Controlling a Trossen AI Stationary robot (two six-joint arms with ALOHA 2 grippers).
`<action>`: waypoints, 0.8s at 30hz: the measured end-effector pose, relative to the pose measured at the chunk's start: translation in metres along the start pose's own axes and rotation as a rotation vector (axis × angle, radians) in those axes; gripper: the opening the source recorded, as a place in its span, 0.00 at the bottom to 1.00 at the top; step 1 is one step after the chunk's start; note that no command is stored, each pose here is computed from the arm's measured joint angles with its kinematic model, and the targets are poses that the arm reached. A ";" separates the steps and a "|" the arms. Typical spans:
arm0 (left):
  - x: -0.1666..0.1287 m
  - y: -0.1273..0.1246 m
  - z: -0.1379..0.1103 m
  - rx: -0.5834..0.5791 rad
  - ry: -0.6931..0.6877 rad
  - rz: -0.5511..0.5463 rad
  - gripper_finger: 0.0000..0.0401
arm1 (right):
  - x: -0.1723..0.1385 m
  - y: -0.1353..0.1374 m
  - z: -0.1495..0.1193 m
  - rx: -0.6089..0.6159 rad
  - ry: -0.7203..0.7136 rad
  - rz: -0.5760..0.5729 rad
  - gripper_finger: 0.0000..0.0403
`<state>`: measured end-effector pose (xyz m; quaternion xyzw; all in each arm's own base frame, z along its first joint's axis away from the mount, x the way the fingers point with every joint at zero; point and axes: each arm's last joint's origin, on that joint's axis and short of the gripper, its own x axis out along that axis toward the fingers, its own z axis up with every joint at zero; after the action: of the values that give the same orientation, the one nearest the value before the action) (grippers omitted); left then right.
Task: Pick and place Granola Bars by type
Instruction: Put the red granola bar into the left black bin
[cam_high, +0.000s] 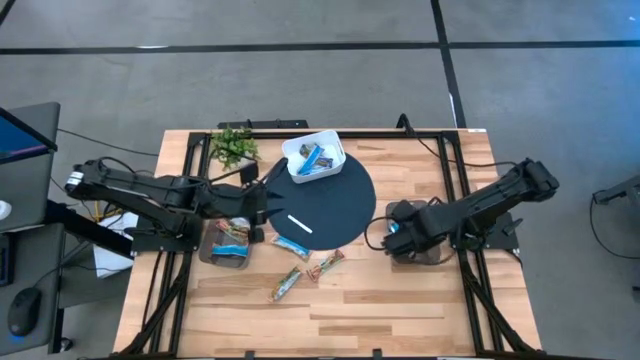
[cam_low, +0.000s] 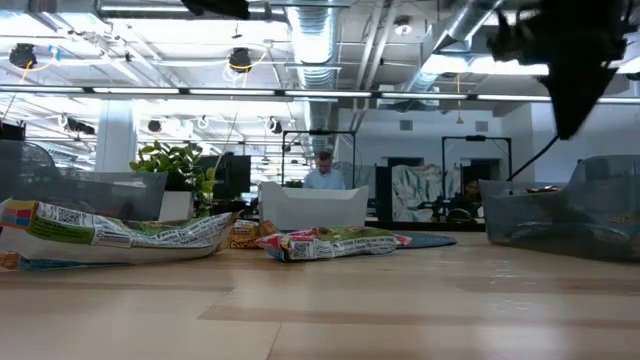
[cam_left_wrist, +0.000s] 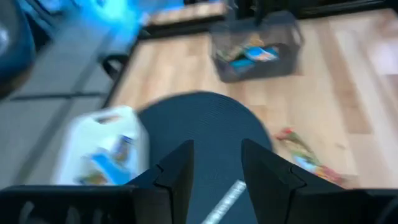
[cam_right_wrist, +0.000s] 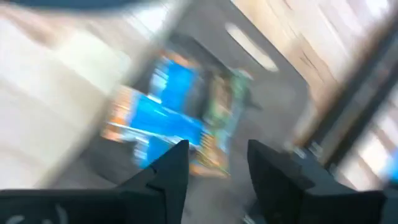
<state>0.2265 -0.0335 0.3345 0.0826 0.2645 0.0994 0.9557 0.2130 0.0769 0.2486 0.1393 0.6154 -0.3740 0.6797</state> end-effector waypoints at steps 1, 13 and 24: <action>0.004 -0.002 -0.001 -0.021 0.016 -0.027 0.32 | -0.005 0.000 -0.001 -0.007 -0.049 0.047 0.40; 0.090 -0.041 -0.011 -0.159 0.121 -0.389 0.32 | -0.064 -0.004 -0.006 -0.193 -0.592 0.457 0.38; 0.153 -0.068 -0.010 -0.218 0.210 -0.375 0.32 | -0.067 -0.018 -0.034 -0.361 -0.585 0.366 0.35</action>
<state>0.3596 -0.0621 0.2369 -0.0823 0.3608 -0.0436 0.9280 0.1784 0.1090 0.3095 0.0125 0.4166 -0.1561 0.8955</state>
